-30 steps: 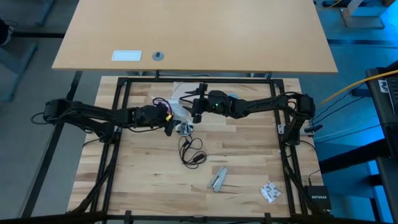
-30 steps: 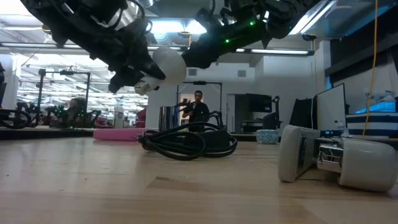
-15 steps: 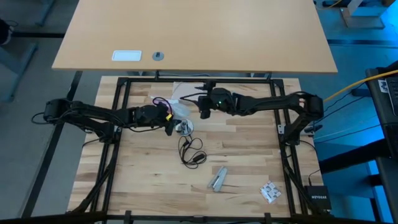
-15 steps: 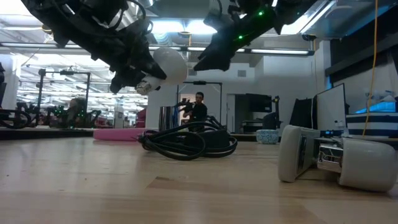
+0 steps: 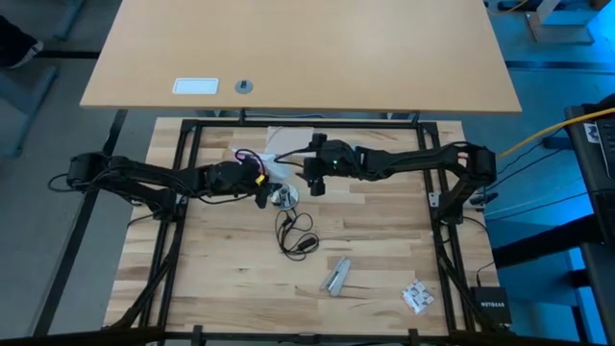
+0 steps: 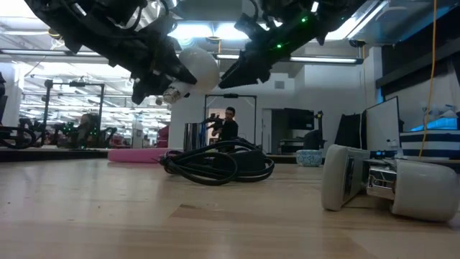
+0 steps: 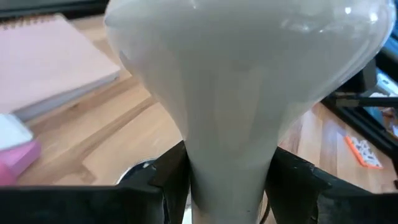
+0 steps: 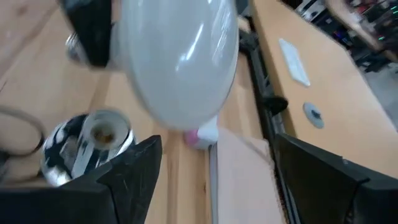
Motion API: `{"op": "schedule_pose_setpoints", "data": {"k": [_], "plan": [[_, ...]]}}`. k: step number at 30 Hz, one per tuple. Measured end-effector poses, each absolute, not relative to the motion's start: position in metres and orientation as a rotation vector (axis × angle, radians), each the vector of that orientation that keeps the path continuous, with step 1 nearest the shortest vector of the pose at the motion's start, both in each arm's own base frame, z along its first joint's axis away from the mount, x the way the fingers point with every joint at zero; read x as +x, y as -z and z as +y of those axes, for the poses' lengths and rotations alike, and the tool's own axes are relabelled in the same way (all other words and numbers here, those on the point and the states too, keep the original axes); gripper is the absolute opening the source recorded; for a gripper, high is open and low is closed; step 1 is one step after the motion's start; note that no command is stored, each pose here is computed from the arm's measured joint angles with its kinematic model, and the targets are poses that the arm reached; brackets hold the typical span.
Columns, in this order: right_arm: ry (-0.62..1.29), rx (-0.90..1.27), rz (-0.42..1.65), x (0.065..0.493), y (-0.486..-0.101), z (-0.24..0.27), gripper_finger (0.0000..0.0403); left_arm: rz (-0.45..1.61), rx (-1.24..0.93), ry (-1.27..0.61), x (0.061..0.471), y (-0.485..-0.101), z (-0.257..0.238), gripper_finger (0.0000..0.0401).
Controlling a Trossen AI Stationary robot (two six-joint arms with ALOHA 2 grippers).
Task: Screw lightbulb
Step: Insert light bulb into the lamp
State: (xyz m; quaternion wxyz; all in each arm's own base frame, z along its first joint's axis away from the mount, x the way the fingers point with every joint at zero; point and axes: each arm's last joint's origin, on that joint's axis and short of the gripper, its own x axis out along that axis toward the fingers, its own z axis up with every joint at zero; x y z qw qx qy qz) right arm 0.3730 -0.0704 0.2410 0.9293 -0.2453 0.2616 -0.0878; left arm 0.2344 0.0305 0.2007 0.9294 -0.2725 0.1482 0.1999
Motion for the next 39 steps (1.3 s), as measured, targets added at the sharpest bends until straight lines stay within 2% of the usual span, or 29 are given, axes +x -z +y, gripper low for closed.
{"op": "schedule_pose_setpoints", "data": {"k": [15, 39], "plan": [[0.227, -0.482, 0.418, 0.381, -0.246, -0.072, 0.0317, 0.300, -0.494, -0.395, 0.235, -0.202, 0.031, 0.0169], [0.228, -0.505, 0.403, 0.378, -0.252, -0.072, 0.0317, 0.259, -0.421, -0.424, 0.236, -0.206, 0.032, 0.0169]]}}
